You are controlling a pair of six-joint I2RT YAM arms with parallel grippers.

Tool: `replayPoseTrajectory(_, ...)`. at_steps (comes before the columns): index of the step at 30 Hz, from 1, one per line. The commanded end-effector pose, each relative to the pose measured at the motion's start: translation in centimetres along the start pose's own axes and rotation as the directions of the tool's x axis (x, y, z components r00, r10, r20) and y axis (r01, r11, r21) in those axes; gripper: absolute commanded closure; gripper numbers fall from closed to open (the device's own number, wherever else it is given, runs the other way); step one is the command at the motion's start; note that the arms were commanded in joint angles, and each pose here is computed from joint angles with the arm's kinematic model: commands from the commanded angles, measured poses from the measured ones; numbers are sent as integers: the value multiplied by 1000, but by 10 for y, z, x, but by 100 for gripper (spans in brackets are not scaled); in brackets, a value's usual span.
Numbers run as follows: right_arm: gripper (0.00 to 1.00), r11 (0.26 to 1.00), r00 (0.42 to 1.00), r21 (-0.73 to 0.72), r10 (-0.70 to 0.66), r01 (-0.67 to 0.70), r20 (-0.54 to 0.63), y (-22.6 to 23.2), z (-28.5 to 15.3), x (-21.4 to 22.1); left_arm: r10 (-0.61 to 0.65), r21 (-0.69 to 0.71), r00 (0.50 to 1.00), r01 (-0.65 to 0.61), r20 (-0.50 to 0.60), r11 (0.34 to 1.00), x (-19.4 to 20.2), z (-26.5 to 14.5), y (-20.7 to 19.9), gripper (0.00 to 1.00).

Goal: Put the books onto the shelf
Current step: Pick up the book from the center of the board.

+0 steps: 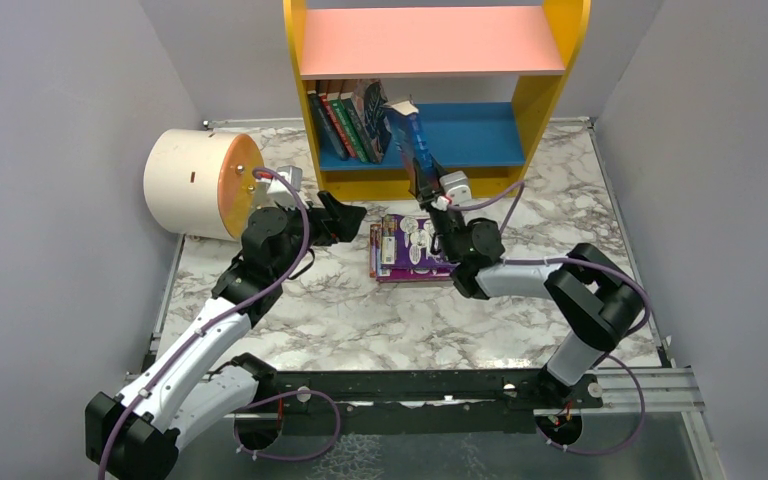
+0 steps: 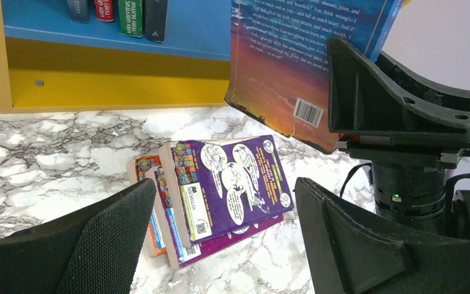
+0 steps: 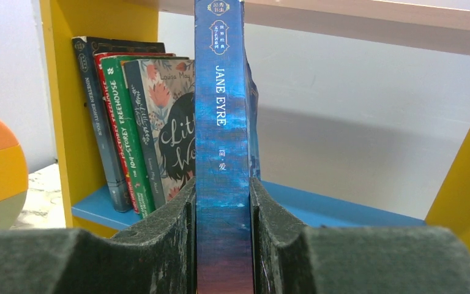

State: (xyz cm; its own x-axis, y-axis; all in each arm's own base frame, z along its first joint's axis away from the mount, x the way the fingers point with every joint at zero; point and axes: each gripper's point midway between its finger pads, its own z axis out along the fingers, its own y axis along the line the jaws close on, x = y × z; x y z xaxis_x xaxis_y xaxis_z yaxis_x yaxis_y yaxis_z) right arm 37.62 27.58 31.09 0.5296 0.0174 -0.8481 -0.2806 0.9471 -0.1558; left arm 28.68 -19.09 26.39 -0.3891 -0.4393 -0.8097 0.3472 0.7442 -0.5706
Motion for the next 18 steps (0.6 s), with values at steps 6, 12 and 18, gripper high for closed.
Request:
replayPoseTrajectory(6, 99, 980, 938, -91, 196, -177, 286, -16, -13, -109, 4, 37, 999, -6, 36, 999, -16, 14, -11, 18)
replayPoseTrajectory(12, 99, 983, 979, -165, 112, -84, 171, -7, -31, -89, -14, 95, 1000, 13, 16, 995, -31, 24, -33, 17)
replayPoseTrajectory(18, 99, 985, 995, -171, 2, 15, 98, 5, -37, -67, -23, 95, 999, 26, -38, 995, -39, 42, -45, 17)
